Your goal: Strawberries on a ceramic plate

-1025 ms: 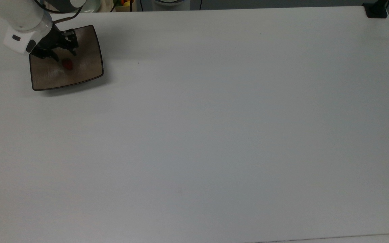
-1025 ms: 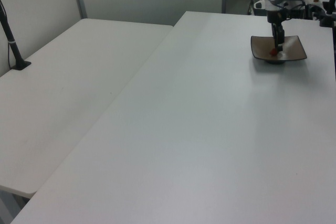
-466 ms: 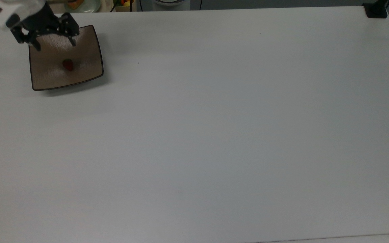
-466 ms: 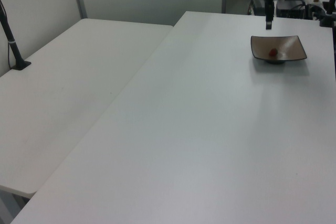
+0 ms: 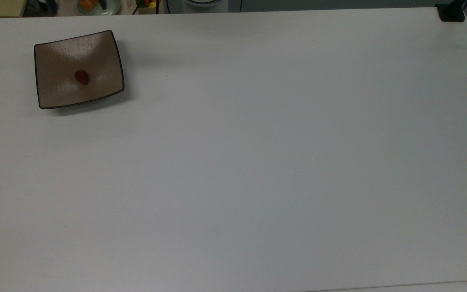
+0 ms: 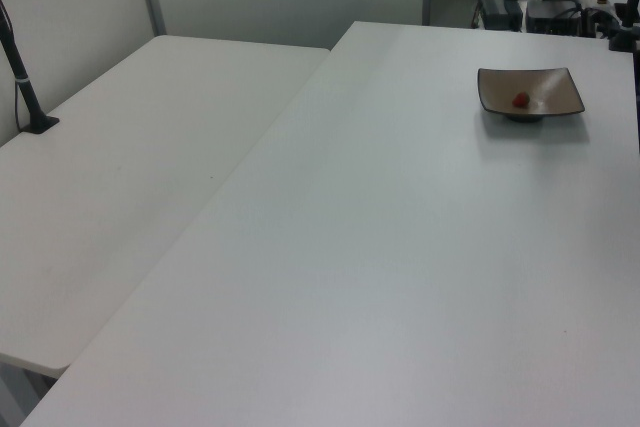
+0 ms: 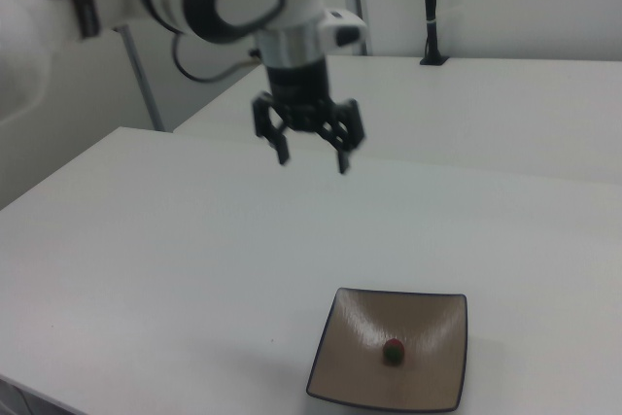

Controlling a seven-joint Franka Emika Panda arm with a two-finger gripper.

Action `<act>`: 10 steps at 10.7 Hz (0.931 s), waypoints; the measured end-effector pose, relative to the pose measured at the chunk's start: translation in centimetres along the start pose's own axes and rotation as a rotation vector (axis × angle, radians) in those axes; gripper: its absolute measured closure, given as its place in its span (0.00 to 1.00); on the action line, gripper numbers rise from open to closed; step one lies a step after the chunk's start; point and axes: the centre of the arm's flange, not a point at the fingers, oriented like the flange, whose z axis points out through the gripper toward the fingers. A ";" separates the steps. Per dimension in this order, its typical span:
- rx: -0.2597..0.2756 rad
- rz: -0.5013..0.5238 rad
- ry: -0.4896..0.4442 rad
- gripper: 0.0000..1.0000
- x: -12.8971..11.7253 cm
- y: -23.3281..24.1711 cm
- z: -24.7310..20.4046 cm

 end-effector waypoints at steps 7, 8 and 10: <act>0.050 0.051 0.012 0.00 2.7 -15.4 -3.4; 0.052 0.045 0.007 0.00 3.0 -16.9 -3.2; 0.054 0.017 0.000 0.00 3.5 -18.5 -2.5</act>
